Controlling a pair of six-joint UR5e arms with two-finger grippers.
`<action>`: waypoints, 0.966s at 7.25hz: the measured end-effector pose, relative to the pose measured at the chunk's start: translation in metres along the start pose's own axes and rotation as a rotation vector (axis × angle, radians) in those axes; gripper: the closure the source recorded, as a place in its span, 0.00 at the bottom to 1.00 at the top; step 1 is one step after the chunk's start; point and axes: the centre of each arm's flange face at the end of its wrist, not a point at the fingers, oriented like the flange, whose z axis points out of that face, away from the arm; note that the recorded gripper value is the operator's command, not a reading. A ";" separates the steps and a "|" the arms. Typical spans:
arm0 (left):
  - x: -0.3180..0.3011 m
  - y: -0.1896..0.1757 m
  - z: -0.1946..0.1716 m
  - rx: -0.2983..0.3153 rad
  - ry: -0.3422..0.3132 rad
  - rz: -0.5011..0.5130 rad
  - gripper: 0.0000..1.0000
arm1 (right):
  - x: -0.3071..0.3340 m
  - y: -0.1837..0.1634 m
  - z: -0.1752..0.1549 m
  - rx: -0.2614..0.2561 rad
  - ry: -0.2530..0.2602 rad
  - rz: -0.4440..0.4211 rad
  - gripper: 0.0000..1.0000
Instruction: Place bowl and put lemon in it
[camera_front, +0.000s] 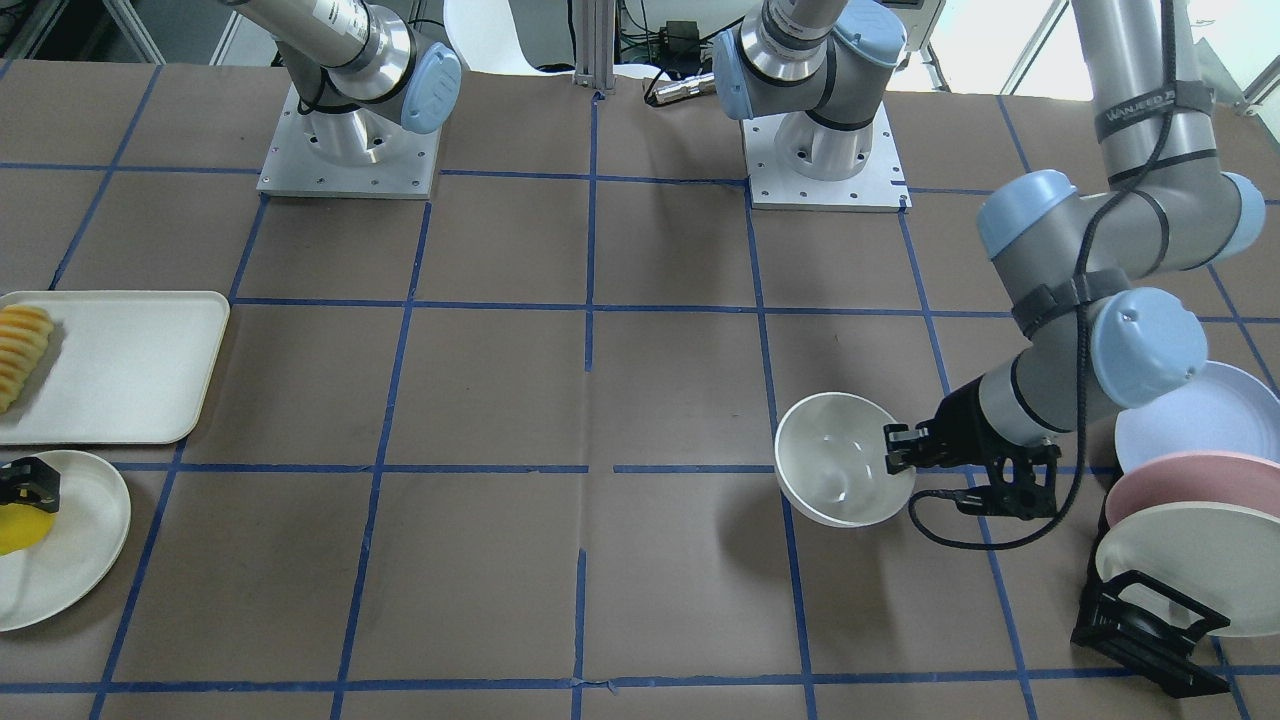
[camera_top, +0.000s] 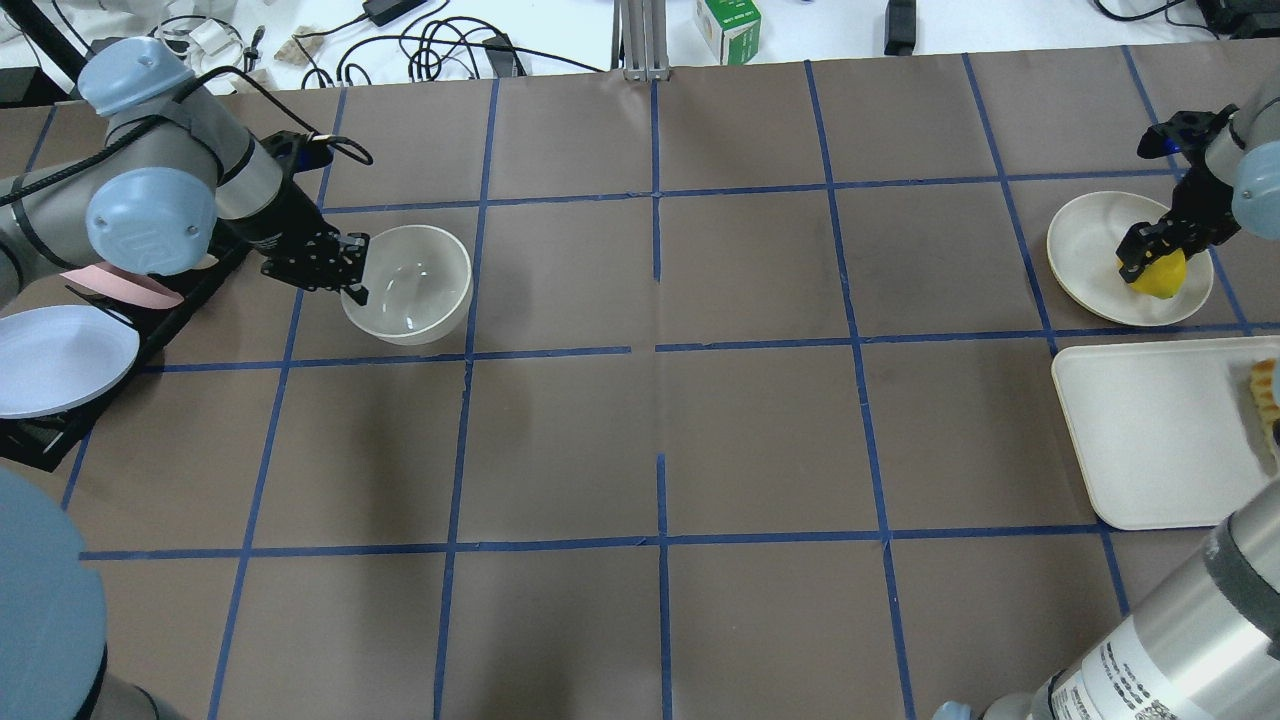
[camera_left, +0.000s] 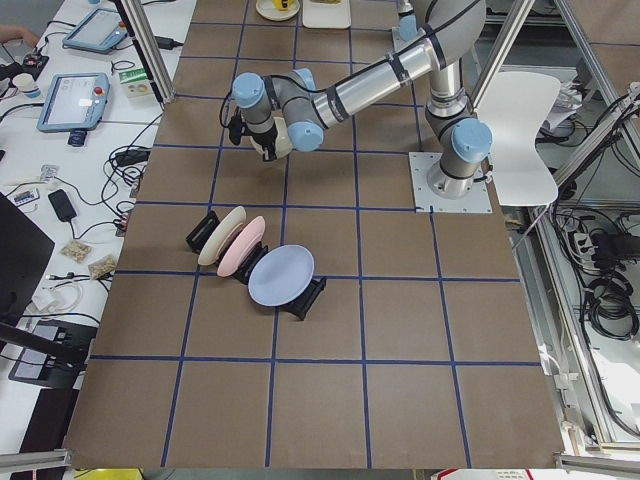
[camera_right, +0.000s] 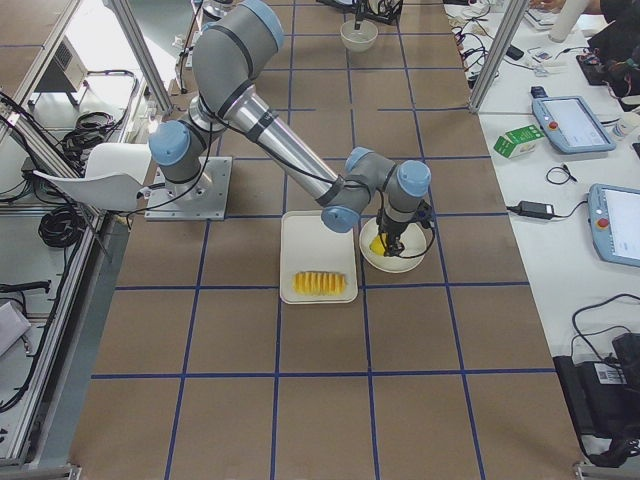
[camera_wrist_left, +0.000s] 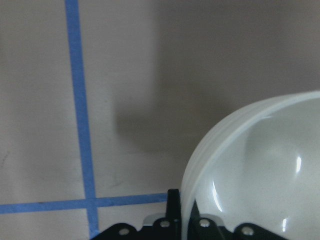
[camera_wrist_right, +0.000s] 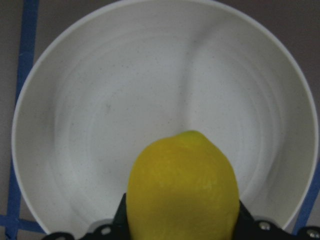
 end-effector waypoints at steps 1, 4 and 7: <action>0.057 0.008 0.011 -0.003 0.019 -0.027 1.00 | -0.005 0.002 -0.025 0.023 0.012 0.006 0.86; 0.179 0.025 0.061 0.039 0.020 -0.051 1.00 | -0.056 0.011 -0.113 0.047 0.020 0.062 0.86; 0.230 0.042 0.094 0.053 0.010 0.031 0.46 | -0.160 -0.002 -0.165 0.043 0.009 0.113 0.86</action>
